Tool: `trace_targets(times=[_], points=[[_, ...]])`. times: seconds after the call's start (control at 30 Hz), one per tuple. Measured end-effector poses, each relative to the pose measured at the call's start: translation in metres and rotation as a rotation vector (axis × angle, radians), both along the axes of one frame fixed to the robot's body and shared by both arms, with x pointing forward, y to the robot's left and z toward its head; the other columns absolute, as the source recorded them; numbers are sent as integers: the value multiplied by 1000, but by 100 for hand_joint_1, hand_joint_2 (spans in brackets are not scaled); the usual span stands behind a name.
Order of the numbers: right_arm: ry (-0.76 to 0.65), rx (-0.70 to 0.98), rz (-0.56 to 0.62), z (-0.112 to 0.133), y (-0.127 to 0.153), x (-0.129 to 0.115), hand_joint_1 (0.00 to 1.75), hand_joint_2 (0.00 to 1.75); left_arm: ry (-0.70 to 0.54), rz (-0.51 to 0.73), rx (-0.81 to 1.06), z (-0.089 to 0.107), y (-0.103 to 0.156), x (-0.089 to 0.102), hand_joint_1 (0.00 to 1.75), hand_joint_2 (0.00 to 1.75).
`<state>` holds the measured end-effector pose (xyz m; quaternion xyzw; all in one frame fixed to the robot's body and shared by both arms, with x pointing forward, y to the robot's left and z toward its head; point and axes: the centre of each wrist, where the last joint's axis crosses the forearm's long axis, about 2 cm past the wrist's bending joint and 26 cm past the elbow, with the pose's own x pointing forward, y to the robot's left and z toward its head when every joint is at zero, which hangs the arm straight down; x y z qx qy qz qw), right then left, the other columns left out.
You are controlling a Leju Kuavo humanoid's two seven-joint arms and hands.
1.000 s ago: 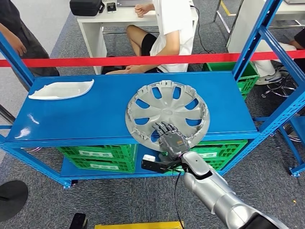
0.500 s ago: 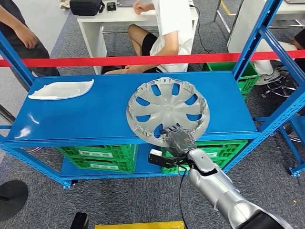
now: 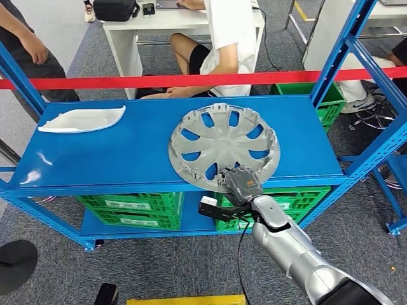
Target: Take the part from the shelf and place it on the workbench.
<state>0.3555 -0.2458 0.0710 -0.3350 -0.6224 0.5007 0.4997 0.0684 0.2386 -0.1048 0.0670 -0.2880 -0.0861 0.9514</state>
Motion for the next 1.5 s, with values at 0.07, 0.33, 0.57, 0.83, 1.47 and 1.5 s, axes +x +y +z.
trace_targets(times=[0.07, 0.33, 0.57, 0.83, 1.47, 1.5], points=[[1, -1, 0, 0, 0, 0, 175, 175, 0, 0, 0, 0, 0, 0, 0, 0], [3, -7, 1, 0, 0, 0, 175, 175, 0, -2, 0, 0, 0, 0, 0, 0], [-74, -3, 27, 10, 4, -3, 175, 175, -3, 12, 2, 0, 0, -2, 0, 0], [-320, 84, 71, 69, 12, -10, 175, 175, -8, 54, 8, -2, 2, -11, 0, 0], [-577, 199, 91, 129, 8, -19, 175, 175, -13, 93, 15, -2, 4, -13, 0, 0], [-589, 212, 86, 132, 6, -19, 175, 175, -13, 96, 16, -2, 4, -13, 0, 0]])
